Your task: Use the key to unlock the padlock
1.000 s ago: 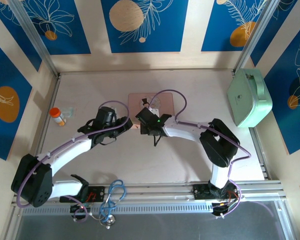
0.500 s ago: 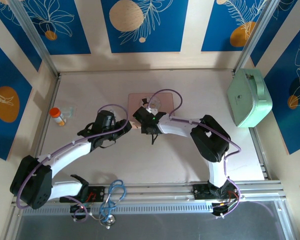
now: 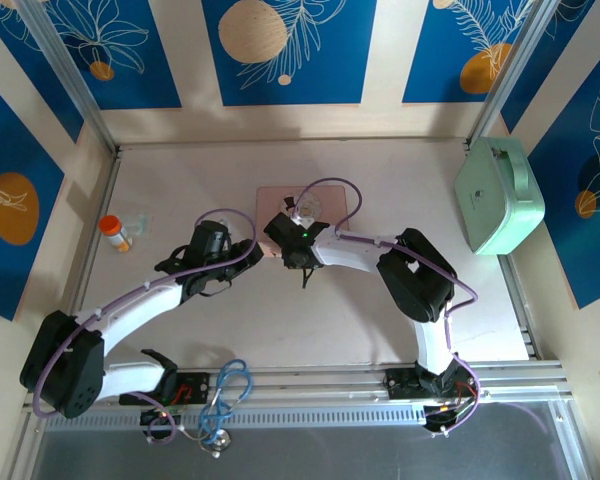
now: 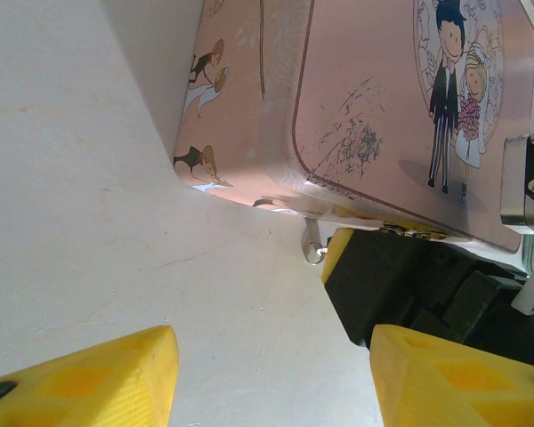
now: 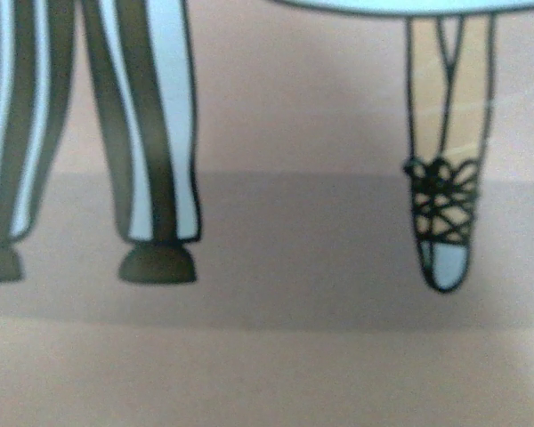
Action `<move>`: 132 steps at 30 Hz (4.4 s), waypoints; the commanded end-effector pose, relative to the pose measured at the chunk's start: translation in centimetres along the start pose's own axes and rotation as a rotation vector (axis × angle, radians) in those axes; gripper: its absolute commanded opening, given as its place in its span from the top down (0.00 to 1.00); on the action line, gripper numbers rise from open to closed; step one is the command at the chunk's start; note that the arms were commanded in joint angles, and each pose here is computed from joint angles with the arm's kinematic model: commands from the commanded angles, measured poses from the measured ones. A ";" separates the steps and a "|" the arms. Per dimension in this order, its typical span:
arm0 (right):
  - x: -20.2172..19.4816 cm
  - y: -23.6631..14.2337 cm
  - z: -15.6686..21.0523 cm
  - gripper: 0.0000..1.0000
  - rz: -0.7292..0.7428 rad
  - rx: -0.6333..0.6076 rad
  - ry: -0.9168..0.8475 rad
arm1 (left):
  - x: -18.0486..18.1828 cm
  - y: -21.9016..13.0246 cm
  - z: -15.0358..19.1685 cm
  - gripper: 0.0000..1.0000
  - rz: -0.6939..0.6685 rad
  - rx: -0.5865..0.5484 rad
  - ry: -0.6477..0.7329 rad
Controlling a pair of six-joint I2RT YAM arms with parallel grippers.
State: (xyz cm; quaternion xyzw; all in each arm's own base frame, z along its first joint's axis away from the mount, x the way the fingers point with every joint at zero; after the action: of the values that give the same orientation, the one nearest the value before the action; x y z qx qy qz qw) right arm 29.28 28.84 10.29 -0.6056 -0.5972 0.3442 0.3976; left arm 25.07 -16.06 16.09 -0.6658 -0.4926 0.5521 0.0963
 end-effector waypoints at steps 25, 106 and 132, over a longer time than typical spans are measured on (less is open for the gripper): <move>-0.1 -1.7 0.5 0.88 -0.073 0.369 0.070 | 2.7 -4.9 -0.4 0.35 -0.075 -0.017 0.066; -3.7 -2.4 0.2 0.42 -0.797 0.145 0.430 | -2.4 9.0 4.2 1.00 0.622 -0.041 -0.198; -5.0 1.8 1.3 0.60 -0.739 0.189 0.550 | -2.6 8.9 4.0 1.00 0.631 -0.045 -0.206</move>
State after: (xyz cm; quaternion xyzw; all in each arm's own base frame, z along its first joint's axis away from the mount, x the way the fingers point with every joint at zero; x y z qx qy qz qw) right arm 29.48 24.69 10.98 -0.3594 -0.6716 0.0242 0.6474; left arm 25.93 -24.24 8.85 -0.7135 -0.2880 0.6298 -0.1061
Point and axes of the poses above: each hand's point on the last joint's axis, 136 mm out from that joint toward the fingers, its own y axis out along the fingers, its own x axis along the line the jaws close on, z = x × y, the point moved 7 cm from there along -y, back along the fingers, and after that the axes turned 4 degrees about y, right-handed, at the moved point
